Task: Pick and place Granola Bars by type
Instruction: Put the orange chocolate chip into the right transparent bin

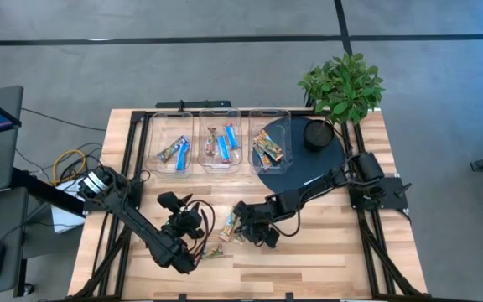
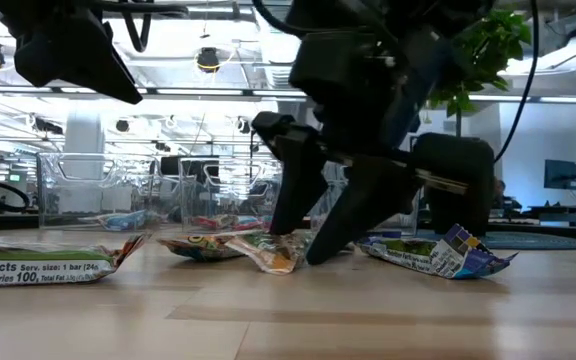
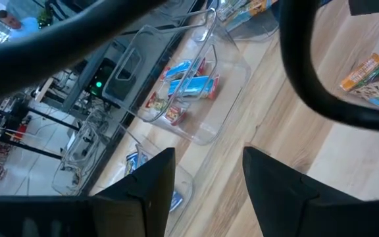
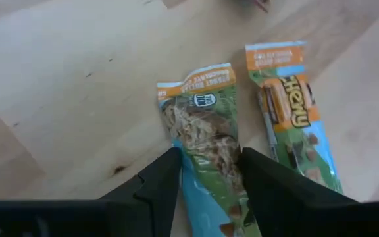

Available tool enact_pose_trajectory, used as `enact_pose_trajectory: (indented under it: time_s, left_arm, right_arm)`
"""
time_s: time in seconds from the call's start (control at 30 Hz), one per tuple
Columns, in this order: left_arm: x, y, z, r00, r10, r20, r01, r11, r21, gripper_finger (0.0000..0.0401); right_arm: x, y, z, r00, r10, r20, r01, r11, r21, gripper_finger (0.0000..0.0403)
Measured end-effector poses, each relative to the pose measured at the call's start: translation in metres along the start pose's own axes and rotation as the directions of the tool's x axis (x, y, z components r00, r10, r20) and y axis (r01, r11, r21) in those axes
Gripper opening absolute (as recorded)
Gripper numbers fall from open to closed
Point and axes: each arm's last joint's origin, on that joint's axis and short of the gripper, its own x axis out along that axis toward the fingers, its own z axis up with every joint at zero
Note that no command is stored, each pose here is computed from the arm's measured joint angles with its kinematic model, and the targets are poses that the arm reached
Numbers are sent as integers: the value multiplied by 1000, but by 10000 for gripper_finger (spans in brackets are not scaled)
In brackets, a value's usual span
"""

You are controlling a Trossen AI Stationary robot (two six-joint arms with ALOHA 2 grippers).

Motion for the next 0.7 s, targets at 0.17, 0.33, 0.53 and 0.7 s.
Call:
enact_pose_trajectory:
  time_s: [0.17, 0.33, 0.53, 0.7]
  left_arm:
    - [0, 0, 0, 1000, 1, 0, -1, 1000, 1, 173]
    - [0, 0, 0, 1000, 1, -2, -1, 1000, 1, 173]
    - [0, 0, -1, 1000, 0, -5, 0, 1000, 1, 173]
    - [0, 0, -1, 1000, 0, -7, 0, 1000, 1, 173]
  right_arm:
    - [-3, -5, 1, 997, 44, -64, -37, 992, 117, 155]
    - [-8, -7, 1, 987, 75, -142, -44, 977, 208, 142]
    - [-11, -8, 2, 980, 80, -182, -33, 968, 249, 121]
    - [-11, -8, 2, 980, 80, -182, -33, 968, 248, 108]
